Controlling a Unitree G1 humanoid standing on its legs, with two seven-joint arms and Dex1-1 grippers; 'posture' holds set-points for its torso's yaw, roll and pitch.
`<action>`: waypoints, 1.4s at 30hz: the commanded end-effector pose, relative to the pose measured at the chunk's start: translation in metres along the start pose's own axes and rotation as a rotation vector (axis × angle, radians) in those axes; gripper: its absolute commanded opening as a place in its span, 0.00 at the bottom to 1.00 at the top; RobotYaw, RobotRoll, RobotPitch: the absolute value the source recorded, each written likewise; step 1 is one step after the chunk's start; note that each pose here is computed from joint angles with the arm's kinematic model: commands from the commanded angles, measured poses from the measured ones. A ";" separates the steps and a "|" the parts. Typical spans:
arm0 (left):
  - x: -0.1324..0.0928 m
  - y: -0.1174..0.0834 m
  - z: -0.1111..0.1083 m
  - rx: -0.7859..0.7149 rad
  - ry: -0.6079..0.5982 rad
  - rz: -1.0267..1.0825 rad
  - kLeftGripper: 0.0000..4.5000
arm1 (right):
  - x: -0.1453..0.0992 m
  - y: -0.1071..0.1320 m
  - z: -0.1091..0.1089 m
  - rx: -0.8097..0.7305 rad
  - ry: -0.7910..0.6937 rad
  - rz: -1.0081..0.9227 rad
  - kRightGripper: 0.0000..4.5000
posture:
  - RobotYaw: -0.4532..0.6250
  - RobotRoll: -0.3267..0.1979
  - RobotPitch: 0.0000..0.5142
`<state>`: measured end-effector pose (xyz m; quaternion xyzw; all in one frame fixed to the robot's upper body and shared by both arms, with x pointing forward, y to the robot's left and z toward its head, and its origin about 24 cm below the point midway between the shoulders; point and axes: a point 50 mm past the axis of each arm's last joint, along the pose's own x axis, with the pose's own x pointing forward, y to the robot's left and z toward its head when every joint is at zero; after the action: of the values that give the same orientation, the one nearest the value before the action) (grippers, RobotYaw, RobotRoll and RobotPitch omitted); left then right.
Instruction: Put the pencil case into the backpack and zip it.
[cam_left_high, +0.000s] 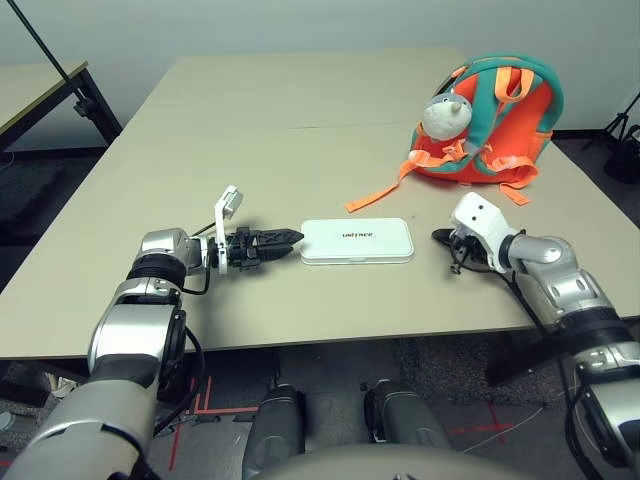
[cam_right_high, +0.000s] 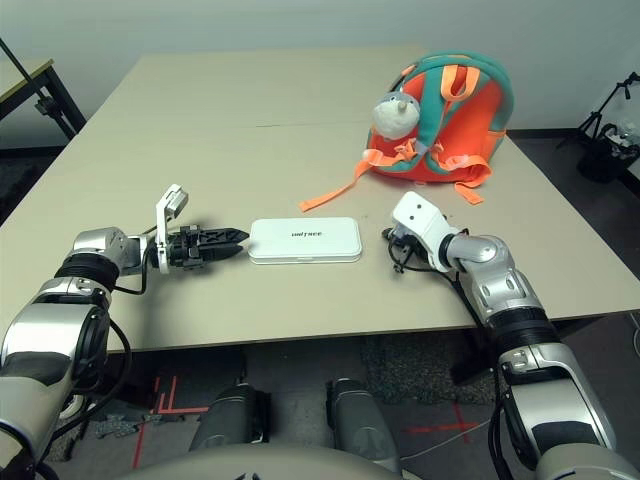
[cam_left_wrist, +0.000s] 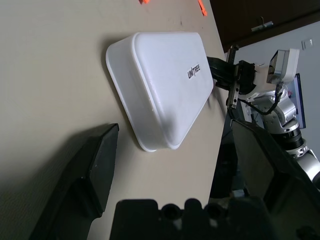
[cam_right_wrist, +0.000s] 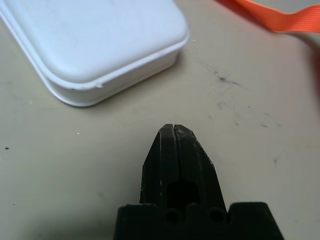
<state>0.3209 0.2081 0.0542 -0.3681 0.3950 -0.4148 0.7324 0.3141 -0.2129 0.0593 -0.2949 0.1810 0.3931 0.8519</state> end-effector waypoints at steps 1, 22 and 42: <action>-0.001 0.000 0.003 0.007 -0.001 0.027 1.00 | 0.011 0.006 0.010 -0.040 -0.013 0.044 0.01 | 0.27 0.62 0.00; -0.005 0.002 0.002 -0.038 -0.003 0.048 1.00 | 0.043 0.034 0.045 -0.195 -0.082 0.220 0.01 | 0.28 0.62 0.00; -0.006 0.000 -0.005 -0.137 0.027 0.005 1.00 | 0.059 0.046 0.069 -0.294 -0.149 0.312 0.01 | 0.27 0.62 0.00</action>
<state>0.3163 0.2249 0.0591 -0.3974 0.4192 -0.3760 0.7245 0.3274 -0.1478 0.0636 -0.3588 0.1406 0.4957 0.7783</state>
